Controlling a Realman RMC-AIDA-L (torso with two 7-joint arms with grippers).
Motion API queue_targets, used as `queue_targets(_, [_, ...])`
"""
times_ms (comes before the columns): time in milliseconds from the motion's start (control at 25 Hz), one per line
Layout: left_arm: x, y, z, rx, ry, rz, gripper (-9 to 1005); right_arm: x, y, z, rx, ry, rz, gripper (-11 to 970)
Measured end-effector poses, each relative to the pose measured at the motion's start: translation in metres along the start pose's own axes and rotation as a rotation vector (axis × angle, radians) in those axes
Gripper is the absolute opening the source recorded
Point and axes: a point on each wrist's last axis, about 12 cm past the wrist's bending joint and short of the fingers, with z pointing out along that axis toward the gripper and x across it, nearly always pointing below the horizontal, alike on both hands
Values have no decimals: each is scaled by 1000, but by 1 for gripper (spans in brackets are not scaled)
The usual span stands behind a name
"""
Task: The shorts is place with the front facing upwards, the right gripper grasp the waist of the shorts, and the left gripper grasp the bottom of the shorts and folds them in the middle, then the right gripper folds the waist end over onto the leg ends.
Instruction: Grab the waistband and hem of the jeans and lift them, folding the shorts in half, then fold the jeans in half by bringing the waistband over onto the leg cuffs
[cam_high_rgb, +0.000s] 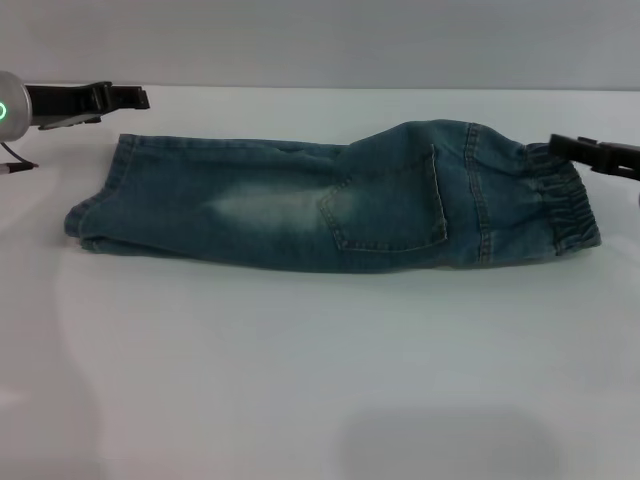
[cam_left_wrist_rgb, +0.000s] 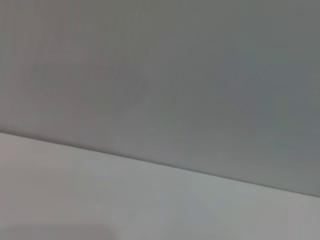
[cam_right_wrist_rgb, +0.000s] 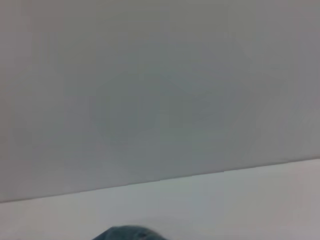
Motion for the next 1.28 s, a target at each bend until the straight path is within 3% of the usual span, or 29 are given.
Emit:
queue_targets(200, [-2,-2,0,3,-16,15,795,-5,-9,-12,34,-61,15,485])
queue_targets(480, [-5,-13,1,15,-52,61,829,-19,-11,-24,12,-107,39,486])
queue_targets(720, [-5,-21,5,25,-95,70,829,-35,21,-5,-143,-92,-26,486])
queue_targets(1000, [-5,-26,7,47,-123,59,829,-26,62,32,-269,28,-108,485])
queue_targets(1120, [-6,-25,7,47,-124,60,829,-16,69,39,-282,60,-108,486])
queue_targets(1280, [-8,-26,6,48,-127,65,829,-7,65,37,-262,68,-96,486])
